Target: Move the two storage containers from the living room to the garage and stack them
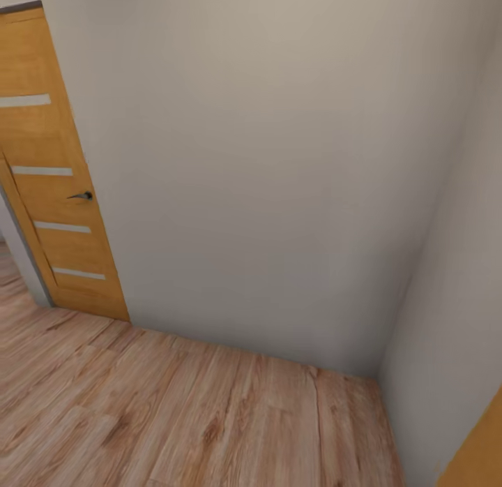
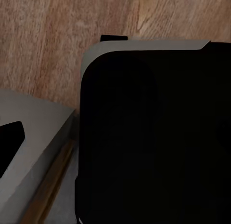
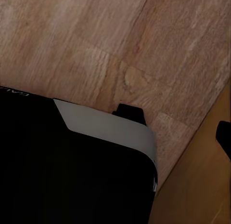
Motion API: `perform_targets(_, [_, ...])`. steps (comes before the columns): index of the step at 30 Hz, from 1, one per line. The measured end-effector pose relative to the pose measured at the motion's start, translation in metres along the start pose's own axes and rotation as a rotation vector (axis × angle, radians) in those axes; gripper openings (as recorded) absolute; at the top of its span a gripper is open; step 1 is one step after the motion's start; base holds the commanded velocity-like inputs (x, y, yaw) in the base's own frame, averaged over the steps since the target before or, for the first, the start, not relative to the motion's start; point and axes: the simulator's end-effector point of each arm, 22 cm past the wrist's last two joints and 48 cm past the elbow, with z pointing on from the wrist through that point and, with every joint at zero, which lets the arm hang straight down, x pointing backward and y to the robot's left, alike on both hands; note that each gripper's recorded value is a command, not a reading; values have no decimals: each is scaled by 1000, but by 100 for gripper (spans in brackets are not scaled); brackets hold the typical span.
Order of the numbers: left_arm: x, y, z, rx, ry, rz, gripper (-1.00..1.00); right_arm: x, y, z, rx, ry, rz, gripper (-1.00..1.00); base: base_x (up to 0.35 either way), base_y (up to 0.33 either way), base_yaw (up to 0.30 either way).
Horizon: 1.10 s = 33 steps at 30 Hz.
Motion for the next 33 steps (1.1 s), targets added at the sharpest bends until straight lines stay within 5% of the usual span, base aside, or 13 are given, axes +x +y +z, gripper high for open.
perform_targets(33, [0,0,0,-1,0,0,100,0,0,0,-1,0,-2,100,321,0,272])
